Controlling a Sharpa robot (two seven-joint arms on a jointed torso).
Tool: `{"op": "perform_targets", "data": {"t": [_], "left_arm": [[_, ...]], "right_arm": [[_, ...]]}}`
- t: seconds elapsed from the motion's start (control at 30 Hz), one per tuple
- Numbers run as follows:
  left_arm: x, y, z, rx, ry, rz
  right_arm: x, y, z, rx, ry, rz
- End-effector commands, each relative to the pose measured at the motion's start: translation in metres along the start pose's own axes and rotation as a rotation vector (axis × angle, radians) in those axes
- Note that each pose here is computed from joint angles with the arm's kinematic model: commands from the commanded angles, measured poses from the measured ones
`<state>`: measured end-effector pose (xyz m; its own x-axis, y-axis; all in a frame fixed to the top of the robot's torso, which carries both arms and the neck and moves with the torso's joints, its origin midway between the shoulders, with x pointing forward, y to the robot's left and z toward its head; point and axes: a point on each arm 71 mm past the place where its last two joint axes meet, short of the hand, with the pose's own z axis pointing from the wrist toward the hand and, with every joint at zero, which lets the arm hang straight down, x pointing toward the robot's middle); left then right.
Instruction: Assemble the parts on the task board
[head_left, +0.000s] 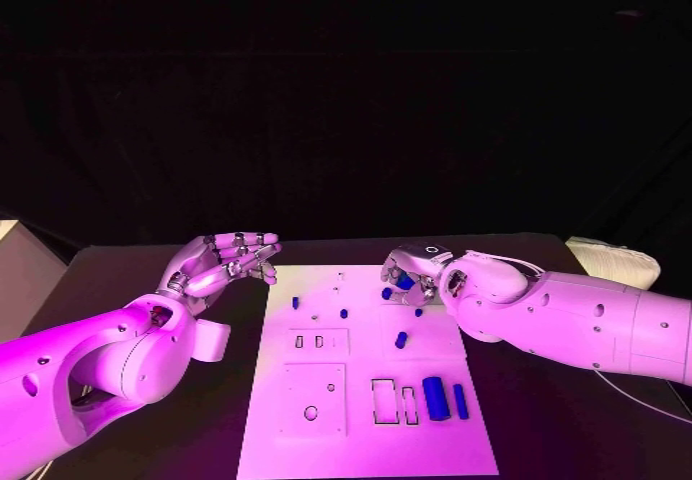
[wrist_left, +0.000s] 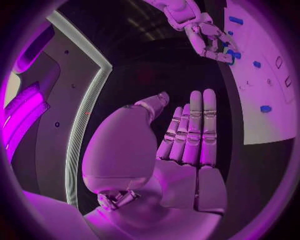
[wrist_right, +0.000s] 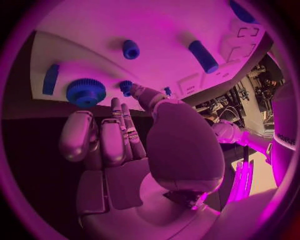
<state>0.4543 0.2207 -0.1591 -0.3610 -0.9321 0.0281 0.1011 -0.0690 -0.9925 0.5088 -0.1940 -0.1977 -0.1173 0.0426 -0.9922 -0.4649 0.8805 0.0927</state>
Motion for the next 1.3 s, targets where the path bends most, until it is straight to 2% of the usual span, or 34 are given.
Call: {"op": "perform_targets", "data": {"t": [0.03,0.77,0.93,1.3], "left_arm": [[0.002,-0.0011,0.0006,0.003,0.018,-0.015],[0.0003,-0.0004,0.0008,-0.004,0.015,-0.017],[-0.0001,-0.0003,0.0009,-0.006,0.014,-0.017],[-0.0012,0.0,0.001,-0.007,0.011,-0.015]], "right_arm": [[0.003,0.001,0.001,0.003,0.017,-0.022],[0.006,0.006,0.003,-0.007,-0.002,-0.012],[0.003,0.009,0.002,-0.008,-0.048,-0.015],[-0.01,0.017,0.0,-0.01,-0.191,0.006]]}}
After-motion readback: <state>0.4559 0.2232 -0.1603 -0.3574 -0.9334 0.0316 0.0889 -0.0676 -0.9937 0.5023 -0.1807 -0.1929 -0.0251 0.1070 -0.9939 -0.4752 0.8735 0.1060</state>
